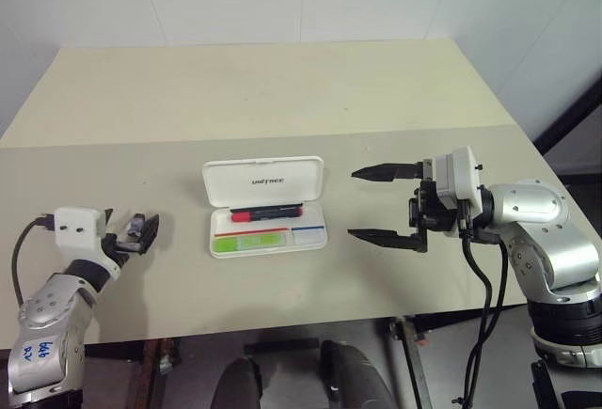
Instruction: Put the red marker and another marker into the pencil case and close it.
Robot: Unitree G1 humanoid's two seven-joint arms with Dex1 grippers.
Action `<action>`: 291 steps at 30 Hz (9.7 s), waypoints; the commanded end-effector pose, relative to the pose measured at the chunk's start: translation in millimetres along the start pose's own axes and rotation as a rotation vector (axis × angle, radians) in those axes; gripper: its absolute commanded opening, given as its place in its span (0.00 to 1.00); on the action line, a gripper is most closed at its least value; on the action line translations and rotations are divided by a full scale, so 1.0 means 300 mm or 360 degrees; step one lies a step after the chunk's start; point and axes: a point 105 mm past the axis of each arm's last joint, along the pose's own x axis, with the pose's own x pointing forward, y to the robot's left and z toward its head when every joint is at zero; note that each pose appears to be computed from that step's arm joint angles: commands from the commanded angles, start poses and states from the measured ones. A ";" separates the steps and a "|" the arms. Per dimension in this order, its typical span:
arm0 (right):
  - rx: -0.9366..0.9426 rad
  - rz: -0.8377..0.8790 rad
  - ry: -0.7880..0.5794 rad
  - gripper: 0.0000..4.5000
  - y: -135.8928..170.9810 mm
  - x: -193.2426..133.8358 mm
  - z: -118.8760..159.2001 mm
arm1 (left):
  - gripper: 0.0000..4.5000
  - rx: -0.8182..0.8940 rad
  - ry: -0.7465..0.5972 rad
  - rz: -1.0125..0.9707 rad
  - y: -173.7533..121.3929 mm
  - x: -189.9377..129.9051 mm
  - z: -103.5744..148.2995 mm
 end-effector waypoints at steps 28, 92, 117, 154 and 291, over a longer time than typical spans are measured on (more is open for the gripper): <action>-0.0078 -0.0063 0.0046 1.00 -0.028 -0.028 0.014 | 0.07 -0.0094 0.0060 -0.0044 0.004 0.038 0.068; 0.0258 -0.0200 -0.0041 1.00 0.037 -0.339 -0.105 | 0.07 0.0822 0.0074 -0.1930 -0.777 0.114 0.212; 0.0265 -0.0243 0.0006 1.00 0.023 -0.337 -0.114 | 0.82 0.0842 0.0085 -0.1916 -0.784 0.109 0.204; 0.0162 -0.0246 -0.0074 1.00 -0.041 -0.251 -0.047 | 0.99 0.0420 -0.0684 -0.1367 -0.283 0.117 0.578; 0.0138 -0.0112 -0.0048 1.00 -0.153 -0.305 -0.043 | 0.99 0.0267 -0.0542 -0.2252 -0.272 -0.085 0.421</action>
